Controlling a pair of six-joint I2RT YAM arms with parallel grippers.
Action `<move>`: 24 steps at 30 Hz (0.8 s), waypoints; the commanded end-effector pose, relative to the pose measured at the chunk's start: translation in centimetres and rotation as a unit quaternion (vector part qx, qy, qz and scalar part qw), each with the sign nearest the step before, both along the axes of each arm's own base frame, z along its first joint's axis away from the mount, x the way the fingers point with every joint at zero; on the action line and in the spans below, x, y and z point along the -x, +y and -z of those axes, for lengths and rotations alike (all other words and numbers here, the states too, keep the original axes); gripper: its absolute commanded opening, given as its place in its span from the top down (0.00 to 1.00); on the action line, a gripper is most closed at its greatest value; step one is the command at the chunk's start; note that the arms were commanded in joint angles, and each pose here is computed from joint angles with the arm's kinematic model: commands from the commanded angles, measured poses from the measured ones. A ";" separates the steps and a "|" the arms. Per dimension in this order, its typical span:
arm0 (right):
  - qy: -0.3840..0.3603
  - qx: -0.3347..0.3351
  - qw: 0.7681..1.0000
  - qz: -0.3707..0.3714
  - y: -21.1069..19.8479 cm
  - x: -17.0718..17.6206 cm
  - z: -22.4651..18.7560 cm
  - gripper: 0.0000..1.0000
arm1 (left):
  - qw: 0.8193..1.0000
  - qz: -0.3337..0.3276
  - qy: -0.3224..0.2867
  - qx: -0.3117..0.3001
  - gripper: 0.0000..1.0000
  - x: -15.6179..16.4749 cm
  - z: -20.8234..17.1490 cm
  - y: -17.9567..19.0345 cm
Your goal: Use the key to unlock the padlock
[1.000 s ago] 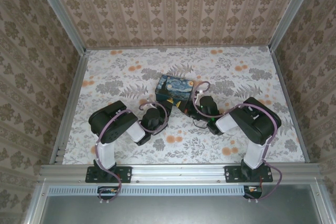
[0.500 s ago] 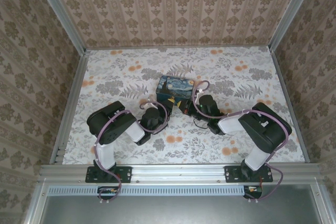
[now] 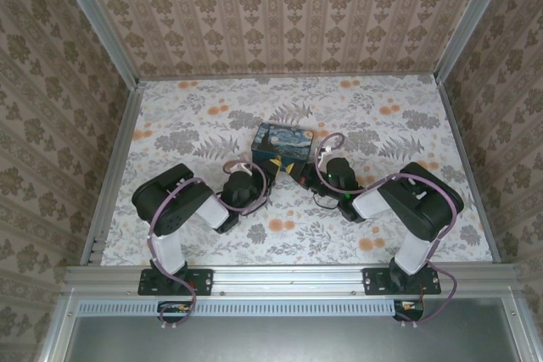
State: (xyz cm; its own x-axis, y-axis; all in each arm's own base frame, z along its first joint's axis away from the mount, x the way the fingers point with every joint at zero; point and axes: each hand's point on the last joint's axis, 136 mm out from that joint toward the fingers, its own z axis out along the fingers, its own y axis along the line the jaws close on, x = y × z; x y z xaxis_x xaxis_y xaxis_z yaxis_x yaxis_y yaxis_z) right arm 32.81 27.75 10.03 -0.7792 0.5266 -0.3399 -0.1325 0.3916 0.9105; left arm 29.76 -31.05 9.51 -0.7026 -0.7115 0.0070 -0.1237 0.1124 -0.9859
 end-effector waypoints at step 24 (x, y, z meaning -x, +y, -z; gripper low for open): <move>-0.071 -0.091 0.991 -0.073 2.4 -0.5 -6.1 1.00 | 0.981 0.195 0.007 -0.001 1.00 6.4 0.0 -3.5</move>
